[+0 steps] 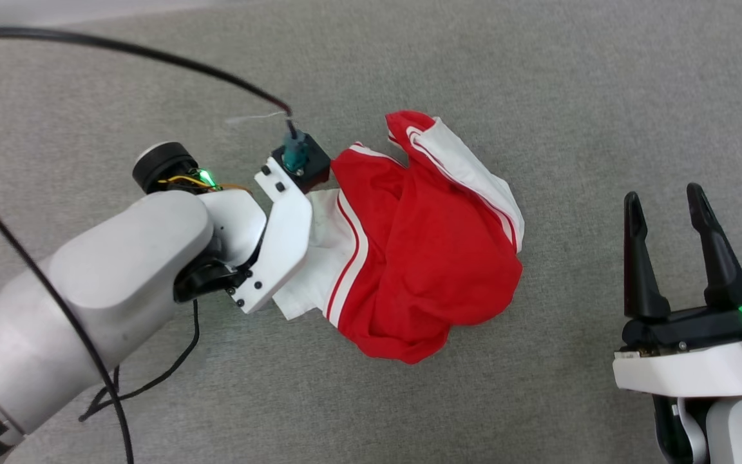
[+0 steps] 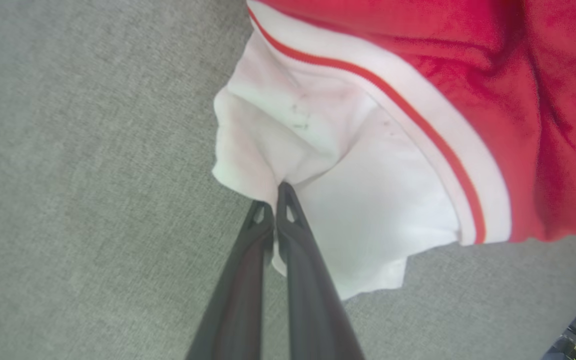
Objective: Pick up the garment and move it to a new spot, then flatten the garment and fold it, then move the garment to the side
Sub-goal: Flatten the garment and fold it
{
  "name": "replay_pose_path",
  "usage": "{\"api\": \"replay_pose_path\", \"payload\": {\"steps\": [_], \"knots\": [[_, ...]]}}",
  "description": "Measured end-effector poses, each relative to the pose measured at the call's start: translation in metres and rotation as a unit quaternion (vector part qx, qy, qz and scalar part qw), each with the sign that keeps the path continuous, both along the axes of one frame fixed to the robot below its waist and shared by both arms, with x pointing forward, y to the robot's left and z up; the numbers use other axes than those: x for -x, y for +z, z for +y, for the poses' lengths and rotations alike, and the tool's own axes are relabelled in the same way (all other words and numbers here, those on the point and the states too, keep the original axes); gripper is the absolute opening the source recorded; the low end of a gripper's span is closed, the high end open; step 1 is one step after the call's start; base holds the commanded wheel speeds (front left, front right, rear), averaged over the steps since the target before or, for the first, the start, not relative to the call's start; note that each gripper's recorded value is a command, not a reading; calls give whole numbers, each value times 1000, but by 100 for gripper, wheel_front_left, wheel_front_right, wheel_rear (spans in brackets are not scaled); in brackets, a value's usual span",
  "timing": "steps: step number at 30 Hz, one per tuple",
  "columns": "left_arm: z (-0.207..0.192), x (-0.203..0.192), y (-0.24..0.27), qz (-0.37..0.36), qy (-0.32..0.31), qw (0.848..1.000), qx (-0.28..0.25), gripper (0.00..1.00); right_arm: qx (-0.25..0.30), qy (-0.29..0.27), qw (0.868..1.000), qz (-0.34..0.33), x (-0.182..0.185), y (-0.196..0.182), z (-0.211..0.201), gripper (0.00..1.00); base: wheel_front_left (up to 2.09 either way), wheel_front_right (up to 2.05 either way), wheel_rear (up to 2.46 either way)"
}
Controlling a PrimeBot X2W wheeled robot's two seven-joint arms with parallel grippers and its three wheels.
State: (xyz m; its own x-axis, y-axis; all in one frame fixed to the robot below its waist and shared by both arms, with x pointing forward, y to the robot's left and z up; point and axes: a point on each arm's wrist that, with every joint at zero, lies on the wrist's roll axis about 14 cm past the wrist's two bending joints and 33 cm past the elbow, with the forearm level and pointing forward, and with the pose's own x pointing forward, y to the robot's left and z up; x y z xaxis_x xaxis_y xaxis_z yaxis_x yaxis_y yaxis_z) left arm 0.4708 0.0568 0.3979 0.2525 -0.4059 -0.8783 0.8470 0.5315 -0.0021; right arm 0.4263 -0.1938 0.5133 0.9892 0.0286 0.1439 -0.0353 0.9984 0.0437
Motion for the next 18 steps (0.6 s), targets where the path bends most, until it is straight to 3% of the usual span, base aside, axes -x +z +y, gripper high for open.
{"api": "replay_pose_path", "payload": {"steps": [4,8,18], "knots": [[14,-7,22,-33,28,999,29,0,-3,6,1000,-5,6,5,4,100,0,0,0],[56,-13,37,-52,88,994,32,0,-5,14,1000,-14,9,12,10,100,0,0,0],[159,29,-4,-3,225,974,-28,0,-1,19,1000,-17,15,15,14,100,0,0,0]]}}
